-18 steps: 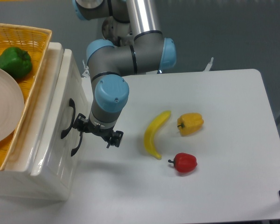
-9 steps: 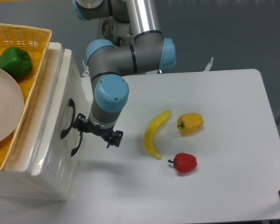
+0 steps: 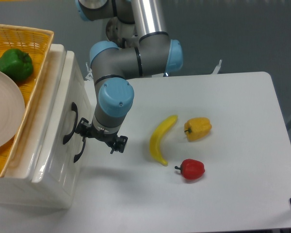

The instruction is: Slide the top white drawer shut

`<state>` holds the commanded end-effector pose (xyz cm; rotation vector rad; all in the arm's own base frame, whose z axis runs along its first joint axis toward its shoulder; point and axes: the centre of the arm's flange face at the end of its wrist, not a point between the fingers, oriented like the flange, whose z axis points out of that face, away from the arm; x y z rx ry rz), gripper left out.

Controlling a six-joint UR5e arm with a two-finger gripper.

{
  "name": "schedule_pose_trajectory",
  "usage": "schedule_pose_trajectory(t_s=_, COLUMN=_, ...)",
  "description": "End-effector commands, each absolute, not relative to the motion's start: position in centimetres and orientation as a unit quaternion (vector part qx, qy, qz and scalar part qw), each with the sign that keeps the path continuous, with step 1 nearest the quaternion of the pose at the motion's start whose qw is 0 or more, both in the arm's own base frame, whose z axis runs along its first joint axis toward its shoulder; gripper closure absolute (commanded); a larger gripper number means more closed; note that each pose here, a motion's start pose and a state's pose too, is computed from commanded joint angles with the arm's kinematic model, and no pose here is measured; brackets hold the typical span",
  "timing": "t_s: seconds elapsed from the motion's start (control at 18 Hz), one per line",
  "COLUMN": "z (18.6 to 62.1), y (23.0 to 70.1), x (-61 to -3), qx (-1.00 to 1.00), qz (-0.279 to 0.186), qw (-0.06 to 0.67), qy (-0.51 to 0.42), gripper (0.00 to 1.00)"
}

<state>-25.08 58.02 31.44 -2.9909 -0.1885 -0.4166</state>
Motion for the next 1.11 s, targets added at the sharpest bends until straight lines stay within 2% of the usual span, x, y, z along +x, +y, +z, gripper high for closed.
schedule_pose_trajectory(t_s=0.56, z=31.4, y=58.0, x=-25.4, qx=-0.988, qz=-0.134, qw=0.059, qy=-0.058, gripper=0.0)
schedule_pose_trajectory(t_s=1.11, z=33.5, y=55.6, x=-29.8, qx=-0.992, qz=-0.101, qw=0.074, qy=-0.03, gripper=0.0)
